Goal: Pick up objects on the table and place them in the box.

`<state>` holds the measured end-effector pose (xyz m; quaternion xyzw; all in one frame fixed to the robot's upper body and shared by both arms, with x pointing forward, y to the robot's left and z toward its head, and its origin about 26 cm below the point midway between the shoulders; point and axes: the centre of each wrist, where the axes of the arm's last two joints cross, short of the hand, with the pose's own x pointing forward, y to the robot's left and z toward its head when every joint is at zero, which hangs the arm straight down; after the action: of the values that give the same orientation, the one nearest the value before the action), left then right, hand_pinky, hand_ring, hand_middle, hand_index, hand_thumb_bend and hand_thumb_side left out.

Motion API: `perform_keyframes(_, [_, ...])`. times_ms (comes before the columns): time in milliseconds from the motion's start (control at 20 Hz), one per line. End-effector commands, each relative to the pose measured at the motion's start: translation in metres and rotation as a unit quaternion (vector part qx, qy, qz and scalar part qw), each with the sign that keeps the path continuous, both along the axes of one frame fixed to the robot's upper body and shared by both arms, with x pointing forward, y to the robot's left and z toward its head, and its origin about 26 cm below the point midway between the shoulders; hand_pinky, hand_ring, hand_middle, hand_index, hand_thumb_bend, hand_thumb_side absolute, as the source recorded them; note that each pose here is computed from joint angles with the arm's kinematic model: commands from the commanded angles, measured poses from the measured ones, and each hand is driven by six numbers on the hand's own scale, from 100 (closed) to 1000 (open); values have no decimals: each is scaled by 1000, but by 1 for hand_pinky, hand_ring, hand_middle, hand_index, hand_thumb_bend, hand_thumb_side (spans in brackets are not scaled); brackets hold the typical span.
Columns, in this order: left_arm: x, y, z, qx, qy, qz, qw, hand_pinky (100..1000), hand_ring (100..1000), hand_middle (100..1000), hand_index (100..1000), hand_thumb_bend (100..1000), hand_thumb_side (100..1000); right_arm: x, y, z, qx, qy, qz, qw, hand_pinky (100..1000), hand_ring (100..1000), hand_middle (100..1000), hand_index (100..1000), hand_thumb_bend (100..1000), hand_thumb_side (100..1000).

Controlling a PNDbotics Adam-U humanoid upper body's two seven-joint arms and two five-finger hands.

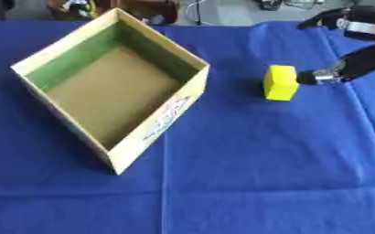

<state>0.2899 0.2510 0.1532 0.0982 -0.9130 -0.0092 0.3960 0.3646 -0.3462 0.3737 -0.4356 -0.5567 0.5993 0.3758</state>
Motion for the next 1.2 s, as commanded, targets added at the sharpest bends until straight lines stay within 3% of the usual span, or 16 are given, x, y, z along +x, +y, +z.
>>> perform_keyframes(50, [-1, 0, 6, 7, -11, -5, 1000, 286, 448, 491, 628, 100, 890, -2, -3, 11, -8, -9, -11, 1000, 916, 982, 926, 1000, 587, 693])
perform_keyframes(600, [0, -2, 8, 9, -16, -8, 1000, 285, 446, 491, 627, 100, 891, 2, 0, 7, -22, 9, -9, 1000, 909, 974, 903, 1000, 586, 644])
perform_keyframes(1200, [1, -4, 10, 12, -19, -12, 1000, 285, 444, 491, 626, 100, 894, 3, -9, 4, -23, 8, -31, 999, 899, 957, 886, 997, 527, 616])
